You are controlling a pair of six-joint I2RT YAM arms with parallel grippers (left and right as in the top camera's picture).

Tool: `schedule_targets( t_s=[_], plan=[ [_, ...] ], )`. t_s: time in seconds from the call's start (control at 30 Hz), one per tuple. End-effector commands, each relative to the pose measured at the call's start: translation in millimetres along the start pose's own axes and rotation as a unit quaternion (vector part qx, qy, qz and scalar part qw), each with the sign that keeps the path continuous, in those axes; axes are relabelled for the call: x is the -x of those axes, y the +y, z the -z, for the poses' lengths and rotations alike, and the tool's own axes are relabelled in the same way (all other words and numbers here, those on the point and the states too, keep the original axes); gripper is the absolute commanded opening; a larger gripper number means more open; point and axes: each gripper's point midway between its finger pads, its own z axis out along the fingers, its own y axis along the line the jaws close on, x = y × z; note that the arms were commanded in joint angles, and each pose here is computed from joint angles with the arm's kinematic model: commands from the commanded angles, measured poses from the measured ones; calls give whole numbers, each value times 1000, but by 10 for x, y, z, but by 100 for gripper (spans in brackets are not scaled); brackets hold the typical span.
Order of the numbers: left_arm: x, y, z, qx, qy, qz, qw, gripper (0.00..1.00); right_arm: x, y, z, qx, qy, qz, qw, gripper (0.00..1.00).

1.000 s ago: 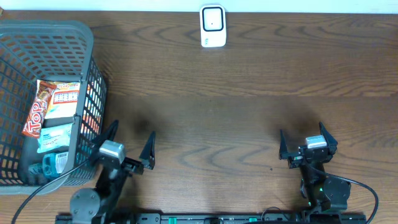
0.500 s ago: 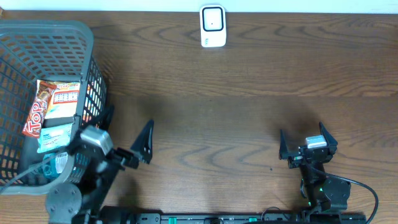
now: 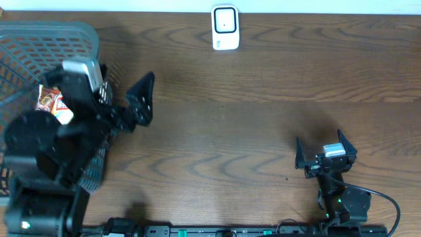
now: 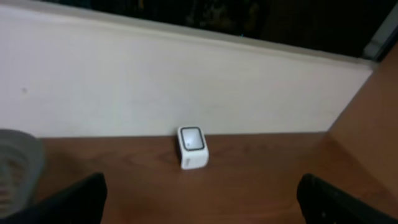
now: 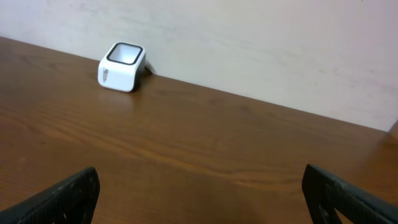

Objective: Scan the item barcode
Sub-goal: 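Reach the left gripper into the basket toward the teal mouthwash bottle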

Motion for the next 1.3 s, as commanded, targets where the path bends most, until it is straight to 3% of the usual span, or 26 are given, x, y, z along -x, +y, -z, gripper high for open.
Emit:
schedule_targets(
  t_s=[0.0,0.17,0.3,0.47,0.57,0.77,0.9,1.03,1.17,1.27],
  plan=[
    [29,16,25,11,7,-25,1000,98,-8,-3,1,-1,1,-8,1000,99],
    [-71,38,21,15,28,-20,999,98,-8,-3,1,-1,1,-8,1000,99],
    [47,46,18,20,4,-31,999,98,-8,-3,1,-1,1,-8,1000,99],
    [198,276,53,91,-29,-27,995,98,-8,-3,1,-1,1,-8,1000,99],
    [362,561,153,181,-61,-21,981,98,-8,-3,1,-1,1,-8,1000,99],
    [718,1111,490,339,-90,11,936,98,-8,-3,1,-1,1,-8,1000,99],
    [680,1648,666,433,-67,100,893,98,-8,-3,1,-1,1,-8,1000,99],
    [268,2290,877,526,-25,230,819,98,-8,-3,1,-1,1,-8,1000,99],
    [-308,2631,895,550,51,339,762,98,-8,-3,1,-1,1,-8,1000,99],
    [-687,2818,881,564,116,382,723,98,-8,-3,1,-1,1,-8,1000,99]
  ],
)
